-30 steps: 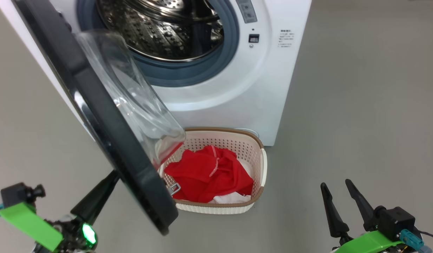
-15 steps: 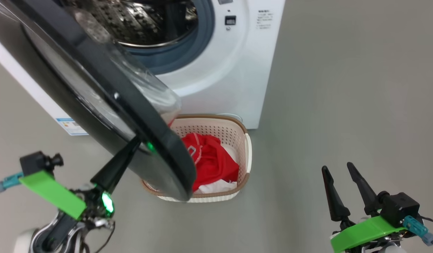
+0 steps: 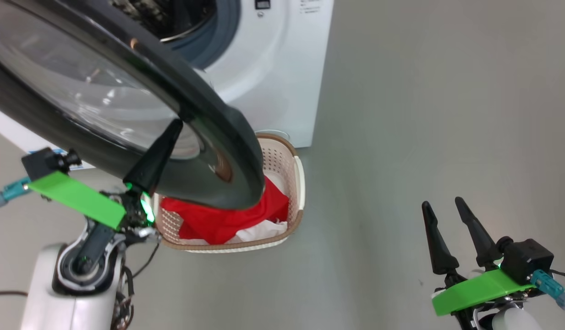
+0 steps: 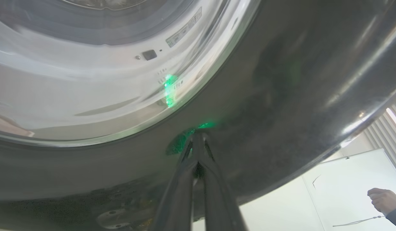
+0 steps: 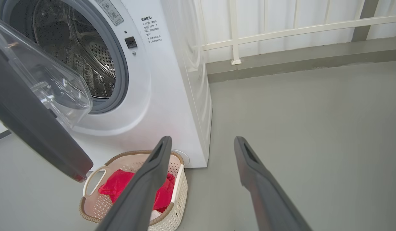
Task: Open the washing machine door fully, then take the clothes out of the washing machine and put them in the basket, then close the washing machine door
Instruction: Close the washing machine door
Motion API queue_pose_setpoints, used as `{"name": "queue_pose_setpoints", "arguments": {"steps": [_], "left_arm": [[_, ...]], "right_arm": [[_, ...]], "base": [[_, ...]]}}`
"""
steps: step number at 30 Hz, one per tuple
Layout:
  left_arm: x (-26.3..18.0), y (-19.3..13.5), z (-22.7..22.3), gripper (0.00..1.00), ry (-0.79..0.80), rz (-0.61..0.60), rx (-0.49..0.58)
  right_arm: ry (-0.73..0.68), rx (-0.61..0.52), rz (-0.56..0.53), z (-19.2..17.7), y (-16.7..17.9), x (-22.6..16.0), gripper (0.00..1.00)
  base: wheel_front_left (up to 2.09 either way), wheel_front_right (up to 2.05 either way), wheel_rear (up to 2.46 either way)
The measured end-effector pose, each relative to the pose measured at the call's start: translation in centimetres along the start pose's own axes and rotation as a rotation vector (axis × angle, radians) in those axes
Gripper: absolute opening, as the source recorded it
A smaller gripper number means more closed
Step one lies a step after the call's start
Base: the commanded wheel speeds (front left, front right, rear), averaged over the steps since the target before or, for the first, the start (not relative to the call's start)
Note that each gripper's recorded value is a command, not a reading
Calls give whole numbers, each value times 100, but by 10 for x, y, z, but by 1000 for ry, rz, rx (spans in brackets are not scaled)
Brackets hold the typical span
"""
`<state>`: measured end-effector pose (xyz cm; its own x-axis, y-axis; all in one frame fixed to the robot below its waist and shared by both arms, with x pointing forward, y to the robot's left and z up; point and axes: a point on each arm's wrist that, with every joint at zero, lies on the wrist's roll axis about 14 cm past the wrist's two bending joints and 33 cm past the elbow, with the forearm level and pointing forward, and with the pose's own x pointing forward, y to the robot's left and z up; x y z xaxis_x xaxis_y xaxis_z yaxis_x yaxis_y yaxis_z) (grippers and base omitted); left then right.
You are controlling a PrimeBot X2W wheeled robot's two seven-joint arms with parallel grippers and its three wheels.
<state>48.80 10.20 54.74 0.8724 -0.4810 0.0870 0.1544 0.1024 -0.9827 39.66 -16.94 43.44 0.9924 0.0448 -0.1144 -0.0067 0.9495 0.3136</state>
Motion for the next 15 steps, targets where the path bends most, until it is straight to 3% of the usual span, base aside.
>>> {"name": "queue_pose_setpoints", "arguments": {"steps": [15], "left_arm": [[62,6,-4,0,-12,2,30]], "right_arm": [[-18,23,-85,6,-27,-4,100]], "base": [[0,0,0]]}}
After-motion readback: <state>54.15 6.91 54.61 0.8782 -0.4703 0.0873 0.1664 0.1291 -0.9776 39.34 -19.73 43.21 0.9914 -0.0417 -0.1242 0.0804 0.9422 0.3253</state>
